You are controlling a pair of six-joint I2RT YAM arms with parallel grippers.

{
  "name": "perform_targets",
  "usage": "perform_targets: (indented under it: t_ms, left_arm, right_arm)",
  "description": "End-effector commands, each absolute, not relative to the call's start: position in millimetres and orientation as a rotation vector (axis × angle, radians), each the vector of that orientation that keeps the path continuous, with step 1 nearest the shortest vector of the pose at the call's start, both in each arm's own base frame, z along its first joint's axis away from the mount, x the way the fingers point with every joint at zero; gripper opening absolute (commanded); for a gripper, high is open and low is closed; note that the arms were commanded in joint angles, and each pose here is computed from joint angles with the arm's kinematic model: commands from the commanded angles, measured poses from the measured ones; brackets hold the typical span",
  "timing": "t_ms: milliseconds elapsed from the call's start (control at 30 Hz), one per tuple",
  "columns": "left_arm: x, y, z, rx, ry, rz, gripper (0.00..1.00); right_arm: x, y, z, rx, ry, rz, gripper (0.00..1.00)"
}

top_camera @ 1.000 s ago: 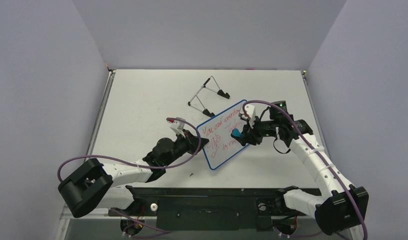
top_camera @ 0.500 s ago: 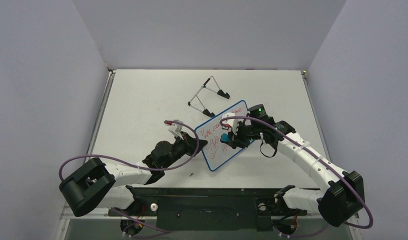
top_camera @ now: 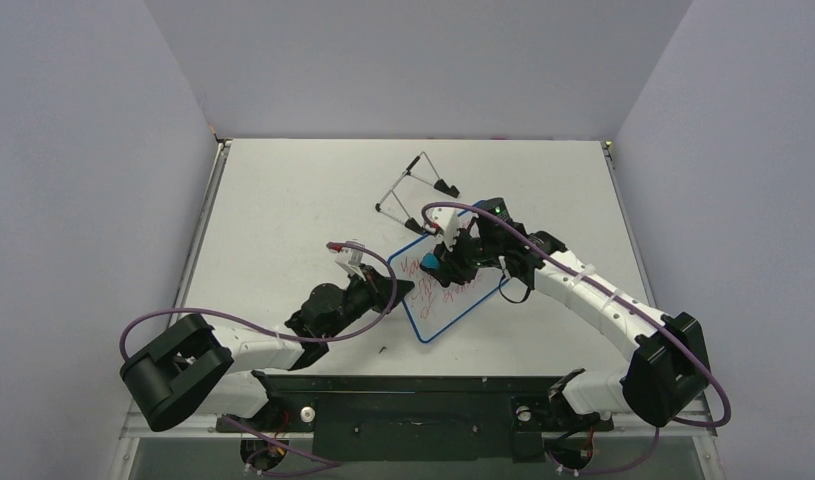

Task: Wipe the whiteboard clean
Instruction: Erase the whiteboard at the center of the board.

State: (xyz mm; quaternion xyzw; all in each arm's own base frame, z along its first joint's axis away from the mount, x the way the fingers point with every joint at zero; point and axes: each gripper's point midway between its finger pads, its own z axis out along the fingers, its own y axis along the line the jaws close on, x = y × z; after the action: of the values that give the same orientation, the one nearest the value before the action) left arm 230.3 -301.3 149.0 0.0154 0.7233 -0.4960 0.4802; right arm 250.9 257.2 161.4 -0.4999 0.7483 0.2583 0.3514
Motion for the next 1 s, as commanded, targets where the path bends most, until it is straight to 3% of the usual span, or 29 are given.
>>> perform_targets:
  t_ms: [0,300,700,967]
  left_arm:
    - [237,-311,186,0.023,1.639,-1.263,0.00]
    - [238,-319,187,0.015,1.649,-1.266,0.00]
    - [237,-316,193,-0.008,1.644,-1.275,0.00]
    - [234,-316,196,0.023,1.631,-1.282,0.00]
  right_arm:
    - [258,281,200,-1.215,1.843,0.653,0.00]
    - [275,283,190,-1.148,1.878,0.392,0.00]
    - [249,299,172,-1.345,1.814,0.331,0.00]
    - [299,268,189,-0.970,1.874,0.111,0.00]
